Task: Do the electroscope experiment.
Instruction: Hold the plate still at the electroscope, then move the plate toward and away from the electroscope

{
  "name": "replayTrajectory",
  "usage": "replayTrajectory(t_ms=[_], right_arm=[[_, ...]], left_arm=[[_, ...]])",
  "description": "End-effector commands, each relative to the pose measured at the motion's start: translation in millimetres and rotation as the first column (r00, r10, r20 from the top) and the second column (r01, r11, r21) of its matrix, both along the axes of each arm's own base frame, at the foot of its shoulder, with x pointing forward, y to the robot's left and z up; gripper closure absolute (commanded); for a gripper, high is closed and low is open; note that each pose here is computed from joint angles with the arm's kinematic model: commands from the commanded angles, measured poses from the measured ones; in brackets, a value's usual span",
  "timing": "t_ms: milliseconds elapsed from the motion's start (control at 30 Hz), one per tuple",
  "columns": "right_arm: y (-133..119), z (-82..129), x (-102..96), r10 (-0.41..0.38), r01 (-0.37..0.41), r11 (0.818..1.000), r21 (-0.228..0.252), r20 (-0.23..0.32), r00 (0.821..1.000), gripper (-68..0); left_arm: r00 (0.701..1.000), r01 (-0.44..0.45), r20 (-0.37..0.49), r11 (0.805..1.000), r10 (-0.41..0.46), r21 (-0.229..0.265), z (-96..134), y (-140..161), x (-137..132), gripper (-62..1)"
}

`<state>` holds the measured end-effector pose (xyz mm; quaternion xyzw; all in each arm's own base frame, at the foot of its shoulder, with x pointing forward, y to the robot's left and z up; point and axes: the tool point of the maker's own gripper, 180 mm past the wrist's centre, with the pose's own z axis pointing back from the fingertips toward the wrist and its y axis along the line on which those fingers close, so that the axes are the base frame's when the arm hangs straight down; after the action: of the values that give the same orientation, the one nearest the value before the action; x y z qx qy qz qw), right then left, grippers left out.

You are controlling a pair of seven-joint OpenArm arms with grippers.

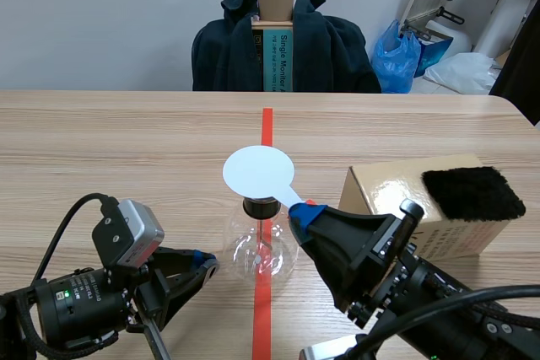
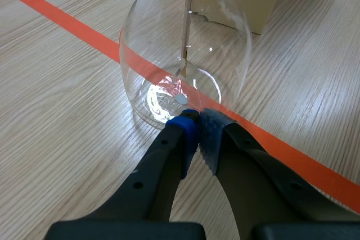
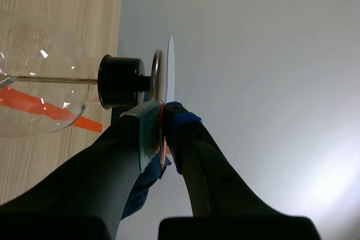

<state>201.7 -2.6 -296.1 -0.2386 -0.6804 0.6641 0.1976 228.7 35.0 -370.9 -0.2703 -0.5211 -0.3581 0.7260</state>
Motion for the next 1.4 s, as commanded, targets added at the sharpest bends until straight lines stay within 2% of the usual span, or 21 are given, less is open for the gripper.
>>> replayTrajectory(t_ms=[0, 200, 400, 633, 967, 1100, 1367], right_arm=[[-1, 11, 3.2, -0.004, 0.004, 1.000, 0.014, 0.036, 0.999, -0.6], [-4, 12, 6.8, -0.030, 0.029, 0.999, 0.019, 0.039, 0.999, -0.6], [-15, 15, 19.2, -0.121, 0.119, 0.992, 0.035, 0.049, 0.991, -0.6], [-31, 16, 34.4, -0.242, 0.240, 0.970, 0.048, 0.043, 0.969, -0.6], [-47, 17, 46.4, -0.348, 0.346, 0.936, 0.060, 0.037, 0.937, -0.6], [-47, 17, 46.0, -0.345, 0.342, 0.938, 0.059, 0.037, 0.938, -0.6], [-31, 17, 34.5, -0.243, 0.241, 0.969, 0.049, 0.044, 0.969, -0.6]], left_arm=[[1.000, -0.005, 0.026, 0.999, 0.006, -0.035, 10, -3, 5, -3.0], [1.000, -0.005, 0.026, 0.999, 0.006, -0.035, 10, -3, 5, -3.0], [1.000, -0.005, 0.026, 0.999, 0.006, -0.035, 10, -3, 5, -3.0], [1.000, -0.005, 0.026, 0.999, 0.006, -0.035, 10, -3, 5, -3.0], [1.000, -0.005, 0.026, 0.999, 0.006, -0.035, 10, -3, 5, -3.0], [1.000, -0.005, 0.026, 0.999, 0.006, -0.035, 10, -3, 5, -3.0], [1.000, -0.005, 0.026, 0.999, 0.006, -0.035, 10, -3, 5, -3.0]])
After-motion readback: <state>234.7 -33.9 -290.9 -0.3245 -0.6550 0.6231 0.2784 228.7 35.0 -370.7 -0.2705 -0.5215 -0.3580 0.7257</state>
